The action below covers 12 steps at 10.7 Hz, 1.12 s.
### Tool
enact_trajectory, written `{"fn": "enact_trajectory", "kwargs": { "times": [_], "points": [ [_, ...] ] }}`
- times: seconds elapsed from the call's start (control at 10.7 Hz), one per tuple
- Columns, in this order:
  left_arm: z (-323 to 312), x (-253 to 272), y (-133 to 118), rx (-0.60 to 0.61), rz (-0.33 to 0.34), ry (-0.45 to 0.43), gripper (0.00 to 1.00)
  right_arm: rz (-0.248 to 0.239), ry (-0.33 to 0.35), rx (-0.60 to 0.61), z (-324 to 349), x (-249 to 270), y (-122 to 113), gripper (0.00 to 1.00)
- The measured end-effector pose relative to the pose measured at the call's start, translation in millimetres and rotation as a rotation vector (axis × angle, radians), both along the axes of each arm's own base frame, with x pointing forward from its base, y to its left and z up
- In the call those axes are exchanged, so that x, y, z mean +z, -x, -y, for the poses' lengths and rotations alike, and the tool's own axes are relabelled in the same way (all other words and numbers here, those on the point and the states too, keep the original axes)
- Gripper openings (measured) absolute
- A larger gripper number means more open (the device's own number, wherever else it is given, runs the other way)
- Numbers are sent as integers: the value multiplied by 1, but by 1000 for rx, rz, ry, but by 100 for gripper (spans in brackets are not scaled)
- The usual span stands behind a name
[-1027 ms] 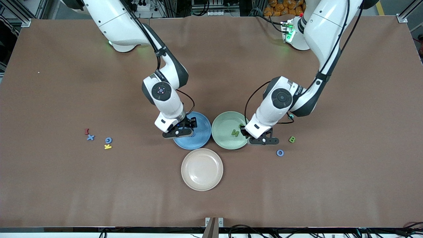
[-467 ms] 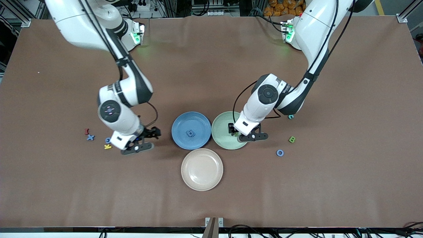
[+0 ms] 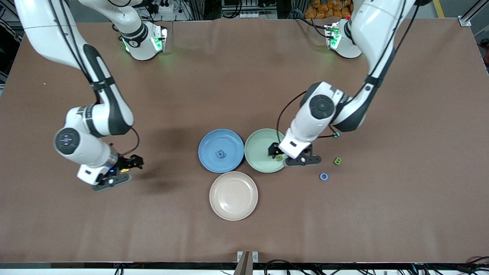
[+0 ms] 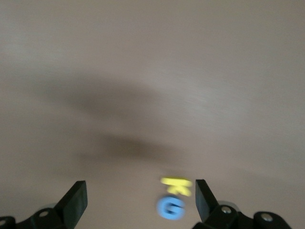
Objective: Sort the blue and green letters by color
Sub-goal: 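Grasp green B with the left gripper while the right gripper reaches blue X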
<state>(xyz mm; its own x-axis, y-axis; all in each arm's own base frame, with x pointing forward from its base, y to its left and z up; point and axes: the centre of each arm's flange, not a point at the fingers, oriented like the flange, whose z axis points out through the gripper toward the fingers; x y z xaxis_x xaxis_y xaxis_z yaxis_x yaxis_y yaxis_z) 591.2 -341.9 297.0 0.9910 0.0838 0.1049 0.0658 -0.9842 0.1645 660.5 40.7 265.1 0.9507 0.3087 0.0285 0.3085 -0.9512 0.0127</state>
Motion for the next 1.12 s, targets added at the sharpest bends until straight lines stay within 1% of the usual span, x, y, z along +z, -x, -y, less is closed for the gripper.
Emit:
{"fn": "enact_trajectory", "kwargs": {
  "times": [0.09,0.28,0.37,0.47,0.65,0.93,1.12],
  "points": [
    [-34,11,-11,-49,7,-28,100,1,19,-43,31,0,-1,100],
    [-103,7,-26,-136,4,-71,100,4,62,-155,90,2,0,100],
    [-129,-3,-30,-180,-6,-85,100,10,77,-258,114,5,2,100],
    [-151,-11,-32,-219,-16,-95,100,18,82,-405,129,6,4,100],
    [-170,-25,-34,-277,-31,-105,100,34,73,-720,130,6,4,100],
    [-190,-37,-38,-424,-20,-141,100,59,55,-1187,131,6,5,100],
    [-205,-53,-42,-476,-7,-145,100,107,22,-1463,137,7,4,100]
  ]
}}
